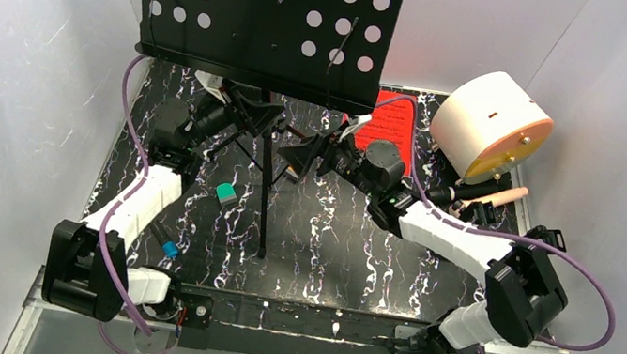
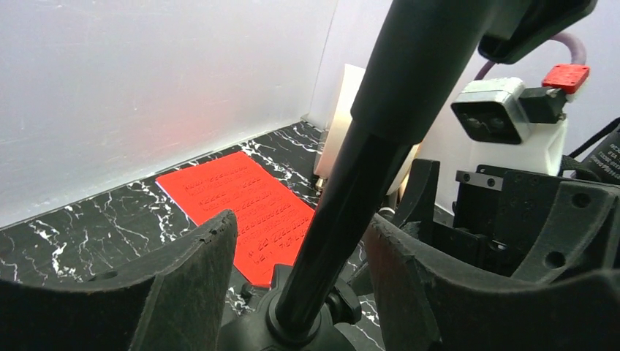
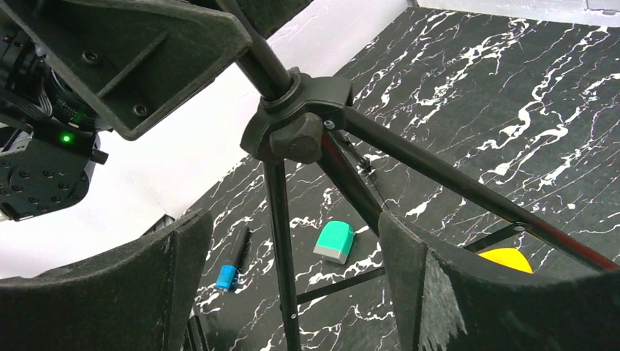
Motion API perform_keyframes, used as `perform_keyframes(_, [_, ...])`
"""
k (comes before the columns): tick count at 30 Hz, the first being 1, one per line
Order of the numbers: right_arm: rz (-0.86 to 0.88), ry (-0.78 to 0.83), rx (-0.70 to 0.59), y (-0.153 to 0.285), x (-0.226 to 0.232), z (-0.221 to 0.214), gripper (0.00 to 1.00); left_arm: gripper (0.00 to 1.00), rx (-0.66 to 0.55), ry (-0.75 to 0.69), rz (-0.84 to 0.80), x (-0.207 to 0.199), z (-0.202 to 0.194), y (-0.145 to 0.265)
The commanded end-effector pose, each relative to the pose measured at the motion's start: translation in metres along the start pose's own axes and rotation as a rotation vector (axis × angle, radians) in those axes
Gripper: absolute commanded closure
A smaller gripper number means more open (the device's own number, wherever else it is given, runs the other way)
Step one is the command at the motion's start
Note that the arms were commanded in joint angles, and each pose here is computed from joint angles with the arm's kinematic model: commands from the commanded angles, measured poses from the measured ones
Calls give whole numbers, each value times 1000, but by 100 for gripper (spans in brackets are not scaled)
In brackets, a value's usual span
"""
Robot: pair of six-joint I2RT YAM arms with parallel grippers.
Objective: Pack up the instrument practice props
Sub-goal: Unscrew the knob on the music stand.
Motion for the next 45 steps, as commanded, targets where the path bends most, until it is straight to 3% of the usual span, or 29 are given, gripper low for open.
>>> perform_keyframes(1, [73, -4, -72, -10, 22, 31, 10, 40, -57, -40, -65, -2, 23, -11])
perform_keyframes(6, [85, -29, -72, -17, 21, 41, 15, 48, -48, -33, -100, -3, 21, -16])
perform_keyframes(12, [85, -81, -50, -27, 17, 47, 19, 79, -39, -33, -125, -7, 17, -14])
perform_keyframes(17, [73, -177, -1, -38, 11, 42, 25, 93, -26, -28, -160, -11, 12, -14])
perform_keyframes(25, [105, -378, 91, -45, 12, 25, 44, 98, -18, -31, -184, -21, 7, -6])
perform_keyframes(34, [126, -476, 133, -45, 14, 16, 64, 100, -8, -42, -198, -28, -1, -1])
perform_keyframes(37, [131, -486, 142, -46, 14, 15, 80, 100, -8, -41, -195, -28, -1, -1])
perform_keyframes(40, [152, -439, 165, -47, 15, 11, 99, 100, -8, -33, -188, -27, -1, -1])
perform_keyframes(45, [214, -150, 150, -39, 12, 6, 99, 100, -8, -9, -170, -24, 0, -3])
Point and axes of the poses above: each gripper's point midway between its finger pads, its own y axis back along the fingers, its own x axis along the line the jaws close on, z = x × y, the point moved 2 cm from there along y, back along the fingers, and after that the axes turned 14 degrees about -y, right-handed, at the moved point
